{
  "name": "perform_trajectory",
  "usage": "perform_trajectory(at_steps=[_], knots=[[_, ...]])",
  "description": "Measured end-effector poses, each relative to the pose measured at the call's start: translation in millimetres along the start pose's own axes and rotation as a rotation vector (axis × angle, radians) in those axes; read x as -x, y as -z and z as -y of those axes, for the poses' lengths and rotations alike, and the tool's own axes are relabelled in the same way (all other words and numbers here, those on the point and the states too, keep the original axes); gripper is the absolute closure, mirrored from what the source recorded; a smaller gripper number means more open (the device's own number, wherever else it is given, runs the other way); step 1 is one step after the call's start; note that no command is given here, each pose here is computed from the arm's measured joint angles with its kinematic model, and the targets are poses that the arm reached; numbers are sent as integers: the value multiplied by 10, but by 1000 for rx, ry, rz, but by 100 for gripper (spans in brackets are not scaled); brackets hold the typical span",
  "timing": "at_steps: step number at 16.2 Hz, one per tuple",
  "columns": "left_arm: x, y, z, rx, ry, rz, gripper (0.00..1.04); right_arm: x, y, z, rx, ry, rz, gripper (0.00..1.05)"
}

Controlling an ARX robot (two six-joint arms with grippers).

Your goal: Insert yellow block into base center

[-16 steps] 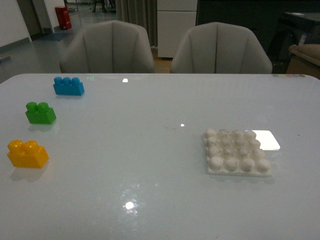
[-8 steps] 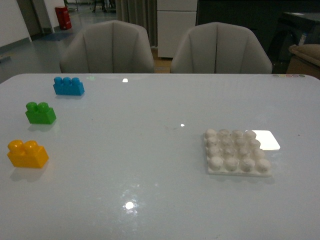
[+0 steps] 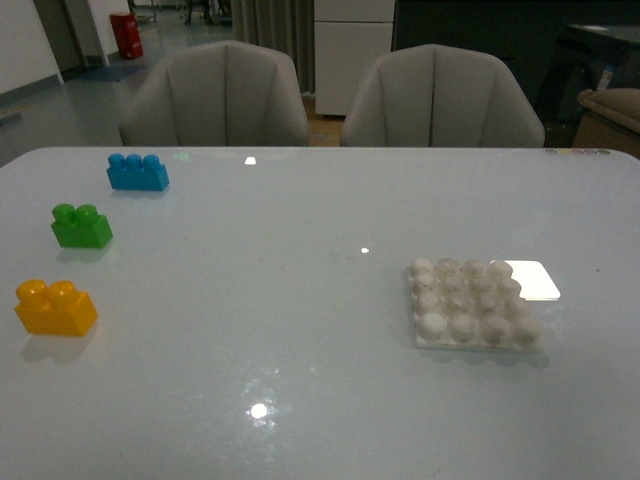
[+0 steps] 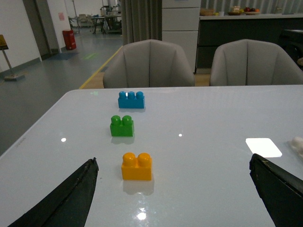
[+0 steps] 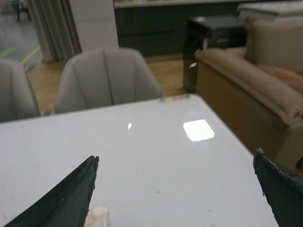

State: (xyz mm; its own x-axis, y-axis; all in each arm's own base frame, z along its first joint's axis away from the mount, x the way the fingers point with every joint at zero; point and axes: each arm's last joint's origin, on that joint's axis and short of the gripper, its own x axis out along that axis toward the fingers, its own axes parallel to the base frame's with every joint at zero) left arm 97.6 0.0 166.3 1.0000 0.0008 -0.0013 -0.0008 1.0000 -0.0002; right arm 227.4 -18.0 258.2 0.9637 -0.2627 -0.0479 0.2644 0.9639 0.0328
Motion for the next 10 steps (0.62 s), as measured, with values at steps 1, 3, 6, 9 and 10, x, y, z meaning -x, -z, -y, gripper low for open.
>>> perform_trajectory(at_steps=[1,3,6,9,10], knots=[[0,1,0,0,0,0,7,-339,25,-89,22,-47,-115,6],[0,1,0,0,0,0,7,-946,209,-278,60,-114,-319,6],[0,1,0,0,0,0,7,-1456,812,-567,113,-197,-629,6],[0,1,0,0,0,0,7,-1601,1297,-758,118,-254,-819,6],[0,1,0,0,0,0,7,-1631,1378,-795,113,-260,-844,6]])
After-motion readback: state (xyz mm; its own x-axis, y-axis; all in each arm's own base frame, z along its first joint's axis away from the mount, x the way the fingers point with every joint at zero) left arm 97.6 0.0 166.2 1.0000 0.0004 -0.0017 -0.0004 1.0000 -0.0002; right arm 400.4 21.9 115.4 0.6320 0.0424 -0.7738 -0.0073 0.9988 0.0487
